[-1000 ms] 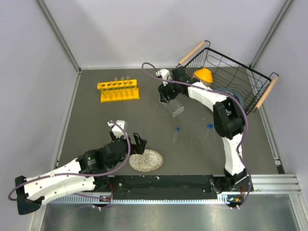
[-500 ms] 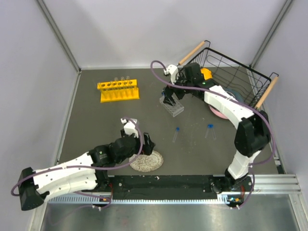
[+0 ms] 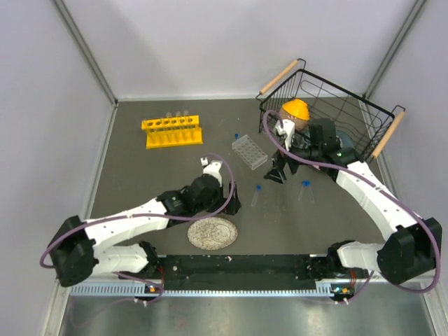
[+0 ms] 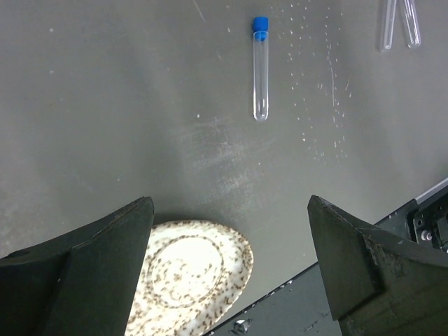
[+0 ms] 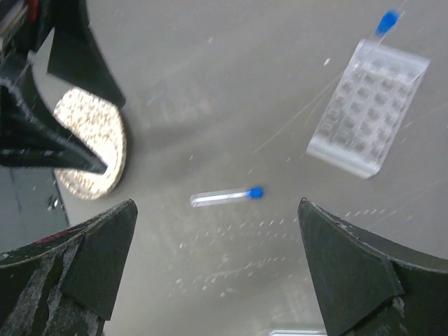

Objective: Organize the chemistry lab equipment

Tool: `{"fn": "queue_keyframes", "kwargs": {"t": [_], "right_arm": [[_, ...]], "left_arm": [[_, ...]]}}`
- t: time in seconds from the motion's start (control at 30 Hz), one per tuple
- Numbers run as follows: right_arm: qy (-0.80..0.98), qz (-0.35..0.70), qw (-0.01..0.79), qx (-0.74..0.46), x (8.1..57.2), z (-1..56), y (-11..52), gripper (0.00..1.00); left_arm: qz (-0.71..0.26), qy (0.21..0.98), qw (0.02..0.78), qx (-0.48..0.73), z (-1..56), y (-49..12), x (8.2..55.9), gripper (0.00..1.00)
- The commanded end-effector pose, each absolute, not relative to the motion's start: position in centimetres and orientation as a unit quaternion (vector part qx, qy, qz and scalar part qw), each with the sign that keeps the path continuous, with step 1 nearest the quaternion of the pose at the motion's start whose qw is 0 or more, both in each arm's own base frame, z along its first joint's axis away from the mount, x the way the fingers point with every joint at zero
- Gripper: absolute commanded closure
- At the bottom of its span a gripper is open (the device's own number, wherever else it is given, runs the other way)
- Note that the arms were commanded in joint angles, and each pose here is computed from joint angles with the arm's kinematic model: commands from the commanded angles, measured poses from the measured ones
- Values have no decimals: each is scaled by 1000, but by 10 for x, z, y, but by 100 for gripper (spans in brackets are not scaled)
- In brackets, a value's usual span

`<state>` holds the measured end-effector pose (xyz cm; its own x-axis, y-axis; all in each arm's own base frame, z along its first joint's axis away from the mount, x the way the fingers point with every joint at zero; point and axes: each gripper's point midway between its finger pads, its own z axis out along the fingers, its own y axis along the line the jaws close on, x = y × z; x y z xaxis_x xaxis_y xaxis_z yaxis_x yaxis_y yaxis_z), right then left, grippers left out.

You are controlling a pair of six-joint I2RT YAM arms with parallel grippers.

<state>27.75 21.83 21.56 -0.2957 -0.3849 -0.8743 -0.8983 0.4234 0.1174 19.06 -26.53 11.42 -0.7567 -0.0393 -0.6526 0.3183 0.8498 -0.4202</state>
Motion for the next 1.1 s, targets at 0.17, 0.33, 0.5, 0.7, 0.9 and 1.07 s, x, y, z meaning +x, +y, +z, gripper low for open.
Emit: {"fn": "queue_keyframes", "kwargs": {"t": [0.17,0.33,0.5,0.7,0.9,1.07], "right_arm": [[725,347,431,-411,263,208,188,1],[740,335,439,-383,274,209,173,1],[746,333,443,-369,278,213,168,1],[744,332,447,-370,277,215,168,1],[746,331,445,-369,278,214,168,1],[749,332,442,-367,279,211,167,1]], "left_arm": [[-263,906,311,118,109,-315,216,12],[-235,924,263,146,88,-340,226,28],[-202,936,246,152,69,-349,237,41],[-167,945,231,158,54,-347,242,47],[-157,948,220,168,45,-353,246,50],[-150,949,218,173,43,-360,252,51]]}}
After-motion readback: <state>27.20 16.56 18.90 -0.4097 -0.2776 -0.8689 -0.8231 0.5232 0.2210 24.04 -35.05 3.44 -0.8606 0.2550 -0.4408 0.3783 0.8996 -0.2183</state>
